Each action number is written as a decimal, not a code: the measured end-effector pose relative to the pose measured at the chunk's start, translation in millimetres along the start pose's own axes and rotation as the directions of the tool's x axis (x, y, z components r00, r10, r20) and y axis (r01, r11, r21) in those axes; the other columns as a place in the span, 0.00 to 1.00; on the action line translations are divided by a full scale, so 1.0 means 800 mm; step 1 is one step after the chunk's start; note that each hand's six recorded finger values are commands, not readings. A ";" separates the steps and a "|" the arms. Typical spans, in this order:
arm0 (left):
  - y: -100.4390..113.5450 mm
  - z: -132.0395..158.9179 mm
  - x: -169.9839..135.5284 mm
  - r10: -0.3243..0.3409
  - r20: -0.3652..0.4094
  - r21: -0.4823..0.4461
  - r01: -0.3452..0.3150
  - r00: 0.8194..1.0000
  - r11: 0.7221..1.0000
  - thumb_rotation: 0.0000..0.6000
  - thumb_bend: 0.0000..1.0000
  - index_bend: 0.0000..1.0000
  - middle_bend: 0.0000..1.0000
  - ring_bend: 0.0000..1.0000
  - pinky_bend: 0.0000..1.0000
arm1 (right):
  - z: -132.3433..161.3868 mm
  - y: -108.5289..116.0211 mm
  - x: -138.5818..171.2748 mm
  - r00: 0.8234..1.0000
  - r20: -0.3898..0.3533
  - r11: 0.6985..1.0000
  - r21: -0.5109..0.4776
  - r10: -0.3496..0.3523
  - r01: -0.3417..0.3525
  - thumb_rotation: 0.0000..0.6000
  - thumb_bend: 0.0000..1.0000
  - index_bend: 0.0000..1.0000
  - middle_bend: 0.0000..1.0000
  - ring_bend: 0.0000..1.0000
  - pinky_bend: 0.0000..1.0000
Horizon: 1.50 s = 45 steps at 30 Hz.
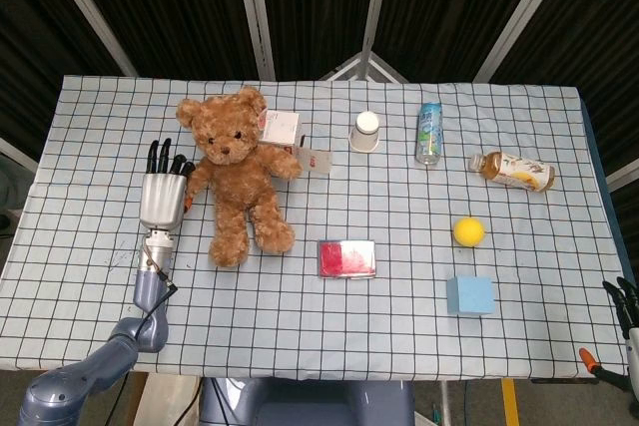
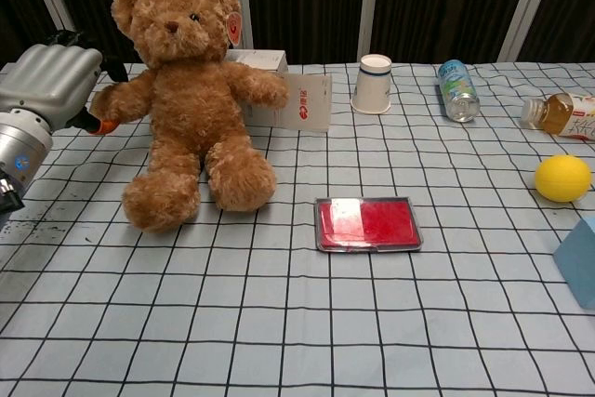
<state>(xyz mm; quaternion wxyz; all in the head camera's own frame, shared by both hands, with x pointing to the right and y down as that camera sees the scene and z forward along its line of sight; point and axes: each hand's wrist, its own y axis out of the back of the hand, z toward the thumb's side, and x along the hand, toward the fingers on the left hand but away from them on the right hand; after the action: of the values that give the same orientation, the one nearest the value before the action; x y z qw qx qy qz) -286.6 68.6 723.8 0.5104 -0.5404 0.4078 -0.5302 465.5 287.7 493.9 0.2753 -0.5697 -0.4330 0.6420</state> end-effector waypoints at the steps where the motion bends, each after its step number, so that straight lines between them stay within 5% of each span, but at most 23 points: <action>1: 0.000 0.002 0.000 -0.001 0.002 -0.002 0.001 1.000 1.000 1.00 0.42 0.40 0.30 0.06 0.00 | 0.000 0.000 0.000 1.000 0.000 1.000 0.000 -0.001 0.001 1.00 0.22 0.11 0.06 0.07 0.00; 14: -0.001 0.035 0.002 -0.007 0.039 0.003 0.006 0.999 1.000 1.00 0.42 0.39 0.28 0.05 0.00 | -0.003 0.002 0.000 1.000 0.009 1.000 -0.004 -0.003 0.003 1.00 0.22 0.11 0.06 0.07 0.00; 18: 0.001 0.035 0.001 0.004 0.042 0.005 -0.004 0.999 1.000 1.00 0.40 0.28 0.20 0.01 0.00 | -0.002 0.003 0.001 1.000 0.006 1.000 -0.006 -0.004 0.004 1.00 0.22 0.11 0.06 0.07 0.00; 27: 0.008 0.013 0.001 0.017 0.044 0.005 -0.017 0.999 1.000 1.00 0.39 0.20 0.13 0.00 0.00 | 0.000 0.003 0.002 1.000 0.000 1.000 -0.004 -0.002 0.002 1.00 0.22 0.11 0.06 0.07 0.00; 45: 0.007 -0.029 -0.017 -0.008 0.031 0.031 0.007 0.999 0.999 1.00 0.39 0.20 0.09 0.00 0.00 | 0.001 0.003 0.001 1.000 -0.001 1.000 -0.002 -0.004 0.004 1.00 0.22 0.11 0.06 0.07 0.00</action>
<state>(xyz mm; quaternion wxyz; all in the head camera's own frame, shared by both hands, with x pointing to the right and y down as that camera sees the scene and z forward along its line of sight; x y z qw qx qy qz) -310.5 78.1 714.6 0.5229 -0.5421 0.3894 -0.5302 465.0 287.0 491.5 0.2763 -0.5695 -0.4347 0.6406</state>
